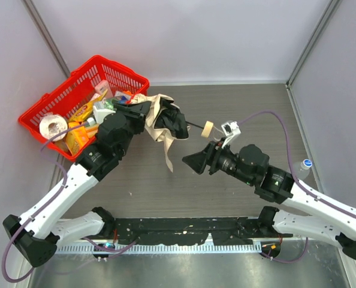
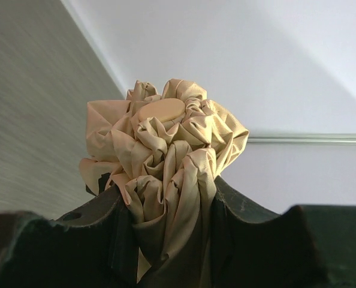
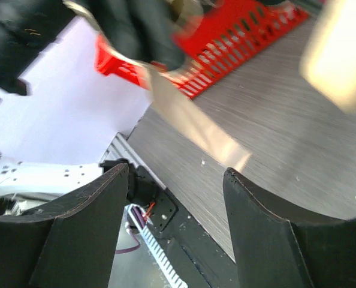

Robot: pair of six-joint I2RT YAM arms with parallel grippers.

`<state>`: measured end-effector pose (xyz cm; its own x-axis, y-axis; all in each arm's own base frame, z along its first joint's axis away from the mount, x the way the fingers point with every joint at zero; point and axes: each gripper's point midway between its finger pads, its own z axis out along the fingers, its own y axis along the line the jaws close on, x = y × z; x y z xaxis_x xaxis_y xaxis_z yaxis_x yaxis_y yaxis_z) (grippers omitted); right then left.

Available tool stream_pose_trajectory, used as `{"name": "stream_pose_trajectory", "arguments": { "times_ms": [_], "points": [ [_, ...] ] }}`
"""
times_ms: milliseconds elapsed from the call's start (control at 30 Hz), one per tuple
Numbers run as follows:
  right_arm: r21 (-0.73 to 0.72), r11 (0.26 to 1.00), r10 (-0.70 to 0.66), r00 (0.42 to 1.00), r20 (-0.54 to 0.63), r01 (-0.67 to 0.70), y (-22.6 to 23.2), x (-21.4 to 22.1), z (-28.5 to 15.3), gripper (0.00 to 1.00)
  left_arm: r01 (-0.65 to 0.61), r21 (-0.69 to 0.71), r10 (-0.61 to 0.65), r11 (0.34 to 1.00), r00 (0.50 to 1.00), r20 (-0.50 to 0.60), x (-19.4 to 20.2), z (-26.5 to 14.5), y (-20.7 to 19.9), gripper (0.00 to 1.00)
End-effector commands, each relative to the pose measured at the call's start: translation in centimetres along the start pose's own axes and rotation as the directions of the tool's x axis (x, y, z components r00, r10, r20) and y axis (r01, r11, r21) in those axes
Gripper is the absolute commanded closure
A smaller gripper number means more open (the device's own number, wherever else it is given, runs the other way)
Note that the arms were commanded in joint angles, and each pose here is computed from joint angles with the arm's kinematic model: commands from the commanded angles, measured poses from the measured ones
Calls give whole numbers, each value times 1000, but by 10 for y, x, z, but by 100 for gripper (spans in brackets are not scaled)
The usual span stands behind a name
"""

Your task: Put away the umbrella

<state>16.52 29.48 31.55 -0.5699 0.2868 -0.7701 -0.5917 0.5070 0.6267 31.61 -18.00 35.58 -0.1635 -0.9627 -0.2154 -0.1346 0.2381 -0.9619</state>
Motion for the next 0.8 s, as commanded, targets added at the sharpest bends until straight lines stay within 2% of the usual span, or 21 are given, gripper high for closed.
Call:
{"name": "stream_pose_trajectory", "arguments": {
  "times_ms": [0, 100, 200, 267, 300, 333, 367, 400, 433, 467, 500, 533, 567, 600, 633, 700, 767],
  "points": [
    [160, 948, 248, 955, 163, -274, -54, 6, -7, 31, 209, 249, -197, 946, 978, -73, -9, -15, -90, 100],
    [154, 922, 307, 914, 263, -354, -68, -4, -26, 31, 262, 303, -228, 917, 963, -141, -4, -19, -107, 100],
    [211, 876, 355, 875, 328, -434, -94, 1, -37, 28, 301, 312, -242, 901, 947, -213, 5, -23, -115, 100],
    [193, 839, 436, 840, 323, -509, -96, 6, -34, 28, 337, 359, -247, 870, 930, -273, 11, -29, -127, 100],
    [176, 824, 485, 831, 273, -539, -92, 14, -27, 27, 358, 394, -248, 846, 920, -303, 13, -34, -133, 100],
    [120, 791, 556, 787, 266, -600, -84, 8, -20, 27, 371, 424, -246, 826, 915, -321, 14, -36, -136, 100],
    [110, 770, 593, 769, 239, -629, -83, 11, -12, 27, 383, 445, -246, 809, 909, -336, 16, -38, -138, 100],
    [11, 724, 676, 713, 186, -689, -63, 0, -7, 27, 389, 461, -244, 797, 907, -344, 17, -39, -138, 100],
    [-23, 660, 749, 656, 96, -751, -49, 4, -1, 27, 398, 481, -240, 781, 903, -357, 18, -41, -140, 100],
    [-89, 631, 775, 626, 83, -770, -40, -7, 0, 27, 411, 492, -245, 767, 897, -368, 19, -41, -140, 100],
    [-100, 542, 840, 540, 45, -835, -36, -6, 5, 26, 425, 503, -246, 753, 890, -384, 21, -42, -140, 100],
    [-161, 507, 861, 508, 35, -847, -31, -17, 6, 26, 441, 514, -247, 736, 882, -402, 23, -43, -142, 100],
    [-163, 437, 898, 440, 18, -885, -33, -16, 11, 26, 456, 511, -252, 729, 872, -419, 26, -42, -139, 100],
    [-208, 412, 907, 421, 1, -887, -28, -23, 10, 26, 467, 509, -255, 722, 865, -432, 28, -42, -139, 100],
    [-220, 356, 929, 369, -17, -908, -27, -27, 14, 26, 472, 511, -253, 718, 862, -440, 30, -42, -139, 100],
    [-201, 281, 952, 299, -67, -938, -22, -27, 21, 25, 470, 523, -249, 711, 864, -438, 30, -42, -139, 100],
    [-160, 240, 962, 257, -95, -957, -20, -21, 25, 25, 454, 531, -240, 715, 874, -423, 29, -40, -138, 100]
  ]
}}
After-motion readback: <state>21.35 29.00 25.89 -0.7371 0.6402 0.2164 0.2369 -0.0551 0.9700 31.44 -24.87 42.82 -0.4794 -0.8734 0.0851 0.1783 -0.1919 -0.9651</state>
